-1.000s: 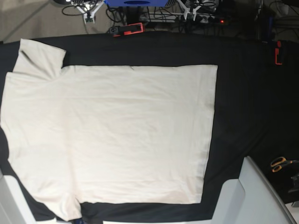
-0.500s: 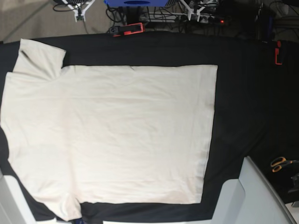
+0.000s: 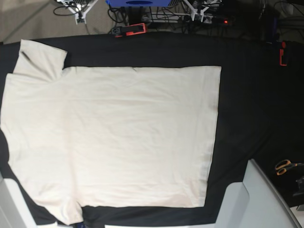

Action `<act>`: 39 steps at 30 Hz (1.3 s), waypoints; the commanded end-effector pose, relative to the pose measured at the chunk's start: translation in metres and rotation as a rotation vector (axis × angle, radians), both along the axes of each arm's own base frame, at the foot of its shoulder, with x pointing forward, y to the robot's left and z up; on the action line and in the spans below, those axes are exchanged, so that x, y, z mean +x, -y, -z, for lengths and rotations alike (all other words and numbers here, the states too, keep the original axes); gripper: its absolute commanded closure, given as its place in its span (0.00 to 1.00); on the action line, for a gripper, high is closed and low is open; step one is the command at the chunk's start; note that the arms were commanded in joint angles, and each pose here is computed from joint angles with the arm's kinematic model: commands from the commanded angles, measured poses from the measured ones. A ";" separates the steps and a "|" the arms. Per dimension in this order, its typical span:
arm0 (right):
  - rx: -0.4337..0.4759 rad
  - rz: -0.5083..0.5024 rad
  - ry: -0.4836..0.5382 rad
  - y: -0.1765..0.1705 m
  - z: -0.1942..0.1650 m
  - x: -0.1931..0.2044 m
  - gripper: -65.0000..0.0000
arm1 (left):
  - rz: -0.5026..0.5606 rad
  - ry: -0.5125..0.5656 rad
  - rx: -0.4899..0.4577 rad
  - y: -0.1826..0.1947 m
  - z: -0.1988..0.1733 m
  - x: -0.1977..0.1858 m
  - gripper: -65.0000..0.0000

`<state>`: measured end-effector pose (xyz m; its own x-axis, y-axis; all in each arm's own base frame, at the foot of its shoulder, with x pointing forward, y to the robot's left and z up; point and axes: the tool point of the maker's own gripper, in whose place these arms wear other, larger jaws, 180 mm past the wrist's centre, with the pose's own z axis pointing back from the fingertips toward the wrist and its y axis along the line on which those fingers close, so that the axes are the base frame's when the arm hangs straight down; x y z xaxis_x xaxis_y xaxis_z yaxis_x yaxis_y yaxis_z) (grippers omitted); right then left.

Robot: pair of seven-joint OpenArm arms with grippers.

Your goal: Fold the T-shirt properly

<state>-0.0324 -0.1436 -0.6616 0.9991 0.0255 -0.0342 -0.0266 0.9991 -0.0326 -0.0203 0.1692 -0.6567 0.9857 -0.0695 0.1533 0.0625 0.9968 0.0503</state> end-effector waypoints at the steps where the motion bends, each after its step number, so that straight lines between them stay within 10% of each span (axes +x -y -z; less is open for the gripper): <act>1: -0.003 0.004 -0.007 0.002 0.000 -0.004 0.96 | 0.003 -0.002 0.004 -0.001 -0.001 -0.004 1.00; 15: -0.004 0.006 -0.033 0.002 -0.003 -0.027 0.97 | 0.010 -0.022 0.023 -0.014 -0.004 -0.025 1.00; 30: -0.128 0.103 0.065 0.058 -0.074 -0.044 1.00 | 0.128 0.239 0.070 -0.058 -0.075 -0.034 1.00; 39: -0.274 0.149 0.215 0.116 -0.154 -0.012 1.00 | 0.107 0.520 0.146 -0.080 -0.165 0.025 1.00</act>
